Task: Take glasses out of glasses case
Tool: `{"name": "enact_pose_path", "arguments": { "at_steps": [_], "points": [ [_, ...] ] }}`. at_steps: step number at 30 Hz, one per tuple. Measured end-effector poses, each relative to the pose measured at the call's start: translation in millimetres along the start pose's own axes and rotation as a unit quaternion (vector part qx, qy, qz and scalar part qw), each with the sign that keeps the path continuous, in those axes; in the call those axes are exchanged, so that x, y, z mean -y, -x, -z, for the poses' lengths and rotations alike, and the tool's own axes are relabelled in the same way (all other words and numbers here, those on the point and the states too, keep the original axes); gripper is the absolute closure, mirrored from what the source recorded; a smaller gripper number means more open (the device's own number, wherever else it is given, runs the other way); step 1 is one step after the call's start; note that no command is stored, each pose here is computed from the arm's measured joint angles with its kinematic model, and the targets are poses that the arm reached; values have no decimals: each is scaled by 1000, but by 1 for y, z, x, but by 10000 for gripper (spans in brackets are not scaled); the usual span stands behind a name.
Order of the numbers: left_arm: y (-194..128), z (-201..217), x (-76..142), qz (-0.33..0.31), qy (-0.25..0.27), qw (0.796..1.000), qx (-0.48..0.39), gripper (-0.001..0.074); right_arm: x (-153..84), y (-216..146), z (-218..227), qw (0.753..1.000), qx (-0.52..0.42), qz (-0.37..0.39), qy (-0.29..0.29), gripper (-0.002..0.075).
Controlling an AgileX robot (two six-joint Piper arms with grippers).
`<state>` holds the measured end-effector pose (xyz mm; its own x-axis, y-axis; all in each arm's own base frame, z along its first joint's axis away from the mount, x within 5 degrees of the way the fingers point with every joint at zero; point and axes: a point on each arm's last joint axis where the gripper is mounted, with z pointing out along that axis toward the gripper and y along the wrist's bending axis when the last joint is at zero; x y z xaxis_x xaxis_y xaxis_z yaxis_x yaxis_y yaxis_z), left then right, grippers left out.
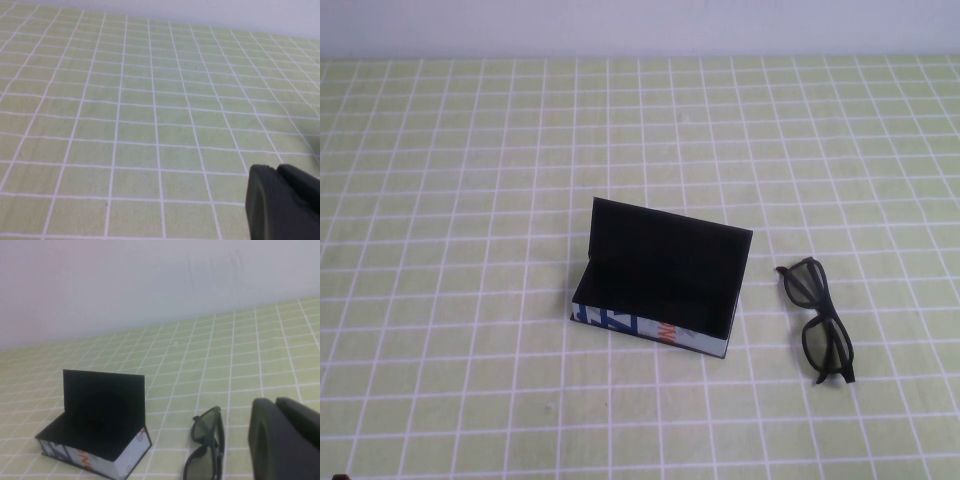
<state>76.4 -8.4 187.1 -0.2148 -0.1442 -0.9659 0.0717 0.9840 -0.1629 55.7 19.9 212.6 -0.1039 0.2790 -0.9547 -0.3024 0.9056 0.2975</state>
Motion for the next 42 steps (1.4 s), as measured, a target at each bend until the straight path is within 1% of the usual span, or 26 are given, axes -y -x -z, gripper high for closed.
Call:
{"name": "enact_pose_path", "arguments": {
  "at_steps": [4,9,11,14,17,42],
  "points": [
    [0,0,0,1,-1,1000,0,739,2,1,0,998,8,52,-19,742],
    [0,0,0,1,-2,1000,0,739,14,-14,3,994,-21,67,-88,742],
    [0,0,0,1,-2,1000,0,739,16,-22,3,992,-40,66,-98,742],
    [0,0,1,1,-3,1000,0,739,17,-30,4,990,-82,61,-99,742],
    [0,0,1,1,-3,1000,0,739,17,-33,5,988,-97,59,-100,742],
    [0,0,1,0,-3,1000,0,739,17,-34,5,988,-99,59,-100,742]
  ]
}}
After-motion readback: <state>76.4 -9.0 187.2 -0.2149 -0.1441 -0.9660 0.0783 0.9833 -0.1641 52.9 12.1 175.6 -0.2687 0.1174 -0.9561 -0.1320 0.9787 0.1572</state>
